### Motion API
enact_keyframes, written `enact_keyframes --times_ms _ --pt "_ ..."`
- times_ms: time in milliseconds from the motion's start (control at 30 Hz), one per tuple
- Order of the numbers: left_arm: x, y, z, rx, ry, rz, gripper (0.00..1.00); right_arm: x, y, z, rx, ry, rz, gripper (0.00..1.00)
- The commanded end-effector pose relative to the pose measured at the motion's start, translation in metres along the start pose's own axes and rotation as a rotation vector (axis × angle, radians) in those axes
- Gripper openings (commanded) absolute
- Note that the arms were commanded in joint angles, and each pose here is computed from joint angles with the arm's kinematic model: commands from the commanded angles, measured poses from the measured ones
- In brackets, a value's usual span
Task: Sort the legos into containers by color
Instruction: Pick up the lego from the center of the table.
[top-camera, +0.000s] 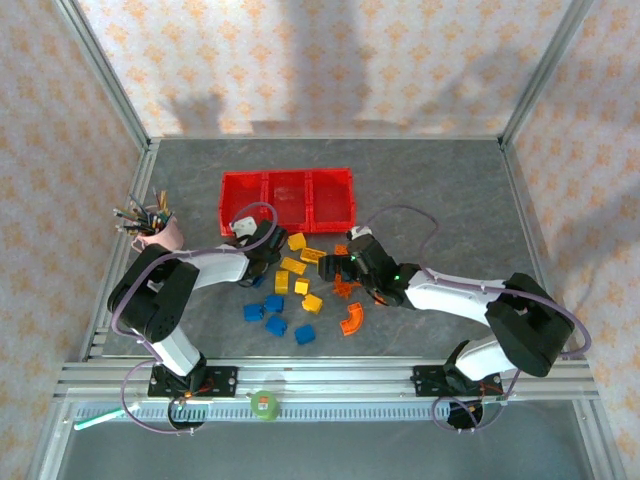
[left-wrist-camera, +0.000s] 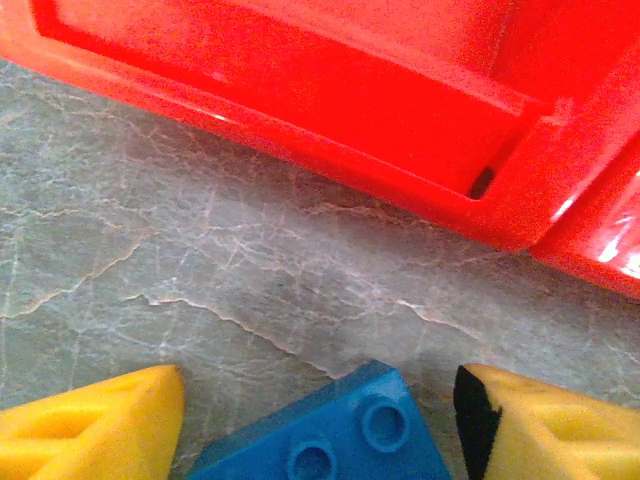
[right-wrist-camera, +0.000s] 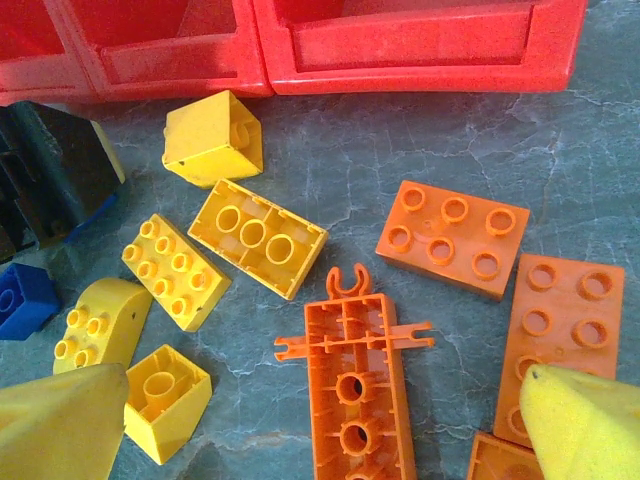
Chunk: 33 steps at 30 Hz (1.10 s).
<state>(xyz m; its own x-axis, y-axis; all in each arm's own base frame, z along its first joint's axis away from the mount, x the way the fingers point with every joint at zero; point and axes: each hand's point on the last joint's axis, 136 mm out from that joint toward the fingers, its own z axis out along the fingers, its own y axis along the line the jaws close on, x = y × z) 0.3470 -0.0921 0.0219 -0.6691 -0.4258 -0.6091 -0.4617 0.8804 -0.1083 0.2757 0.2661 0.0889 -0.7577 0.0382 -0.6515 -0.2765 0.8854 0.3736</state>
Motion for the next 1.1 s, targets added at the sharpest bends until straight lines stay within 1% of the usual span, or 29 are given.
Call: enact_keyframes --times_ms 0,333,500,633,733,867,967,1067 --pt "0.004 -0.001 0.001 0.014 -0.001 -0.027 0.67 -0.02 0.011 -0.005 -0.018 -0.062 0.0 1.0" --pt "-0.004 -0.001 -0.009 0.037 -0.027 -0.049 0.53 -0.024 0.014 -0.01 -0.026 -0.069 0.004 1.0" --pt "-0.013 0.002 -0.023 0.051 -0.053 -0.052 0.5 -0.03 0.021 -0.015 -0.053 -0.077 0.009 1.0" --pt "-0.025 0.007 -0.041 0.062 -0.085 -0.055 0.48 -0.038 0.029 -0.02 -0.079 -0.088 0.016 1.0" --pt "-0.043 0.007 -0.058 0.073 -0.131 -0.046 0.48 -0.046 0.035 -0.025 -0.097 -0.104 0.022 1.0" --pt "-0.076 0.003 -0.074 0.064 -0.191 -0.042 0.47 -0.058 0.038 -0.026 -0.083 -0.124 0.039 1.0" --pt "-0.098 -0.001 -0.074 0.059 -0.206 -0.049 0.47 -0.067 0.036 -0.025 -0.051 -0.146 0.057 1.0" --pt "-0.116 -0.006 -0.063 0.061 -0.201 -0.059 0.47 -0.074 0.035 -0.022 -0.027 -0.162 0.069 1.0"
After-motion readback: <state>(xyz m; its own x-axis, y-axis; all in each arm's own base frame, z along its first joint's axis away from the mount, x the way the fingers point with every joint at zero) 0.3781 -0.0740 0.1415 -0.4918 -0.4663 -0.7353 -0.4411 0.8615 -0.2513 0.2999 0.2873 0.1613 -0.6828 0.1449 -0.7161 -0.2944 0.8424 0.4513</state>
